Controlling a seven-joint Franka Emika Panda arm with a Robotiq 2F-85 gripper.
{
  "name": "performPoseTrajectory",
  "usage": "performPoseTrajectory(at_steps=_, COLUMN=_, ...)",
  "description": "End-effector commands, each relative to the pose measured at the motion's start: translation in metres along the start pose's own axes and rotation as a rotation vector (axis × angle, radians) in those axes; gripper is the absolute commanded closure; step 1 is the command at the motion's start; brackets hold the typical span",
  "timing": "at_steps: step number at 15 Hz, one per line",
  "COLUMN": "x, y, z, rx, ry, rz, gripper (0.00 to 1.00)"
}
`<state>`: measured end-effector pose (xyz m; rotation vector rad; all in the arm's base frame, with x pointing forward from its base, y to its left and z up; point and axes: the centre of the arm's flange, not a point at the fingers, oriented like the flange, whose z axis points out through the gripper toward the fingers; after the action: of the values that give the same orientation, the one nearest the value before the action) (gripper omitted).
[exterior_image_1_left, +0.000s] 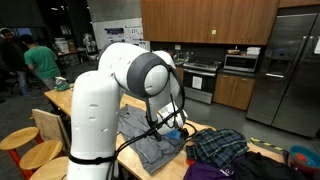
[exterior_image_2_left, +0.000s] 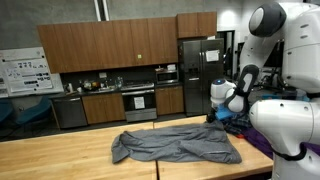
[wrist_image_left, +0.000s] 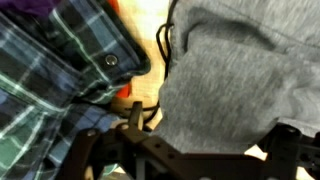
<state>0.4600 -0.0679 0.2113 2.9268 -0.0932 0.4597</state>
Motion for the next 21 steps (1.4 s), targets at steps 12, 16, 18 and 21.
performPoseTrajectory(at_steps=12, x=0.065, y=0.028, z=-0.068, rx=0.345, ry=0.002, rz=0.122, gripper=0.0)
performPoseTrajectory(at_steps=16, x=0.091, y=0.025, z=-0.059, rx=0.366, ry=-0.131, rz=0.163, gripper=0.0)
performPoseTrajectory(at_steps=18, x=0.098, y=0.024, z=-0.058, rx=0.349, ry=-0.186, rz=0.161, gripper=0.0)
performPoseTrajectory(at_steps=21, x=0.104, y=0.018, z=-0.051, rx=0.298, ry=-0.252, rz=0.144, gripper=0.0)
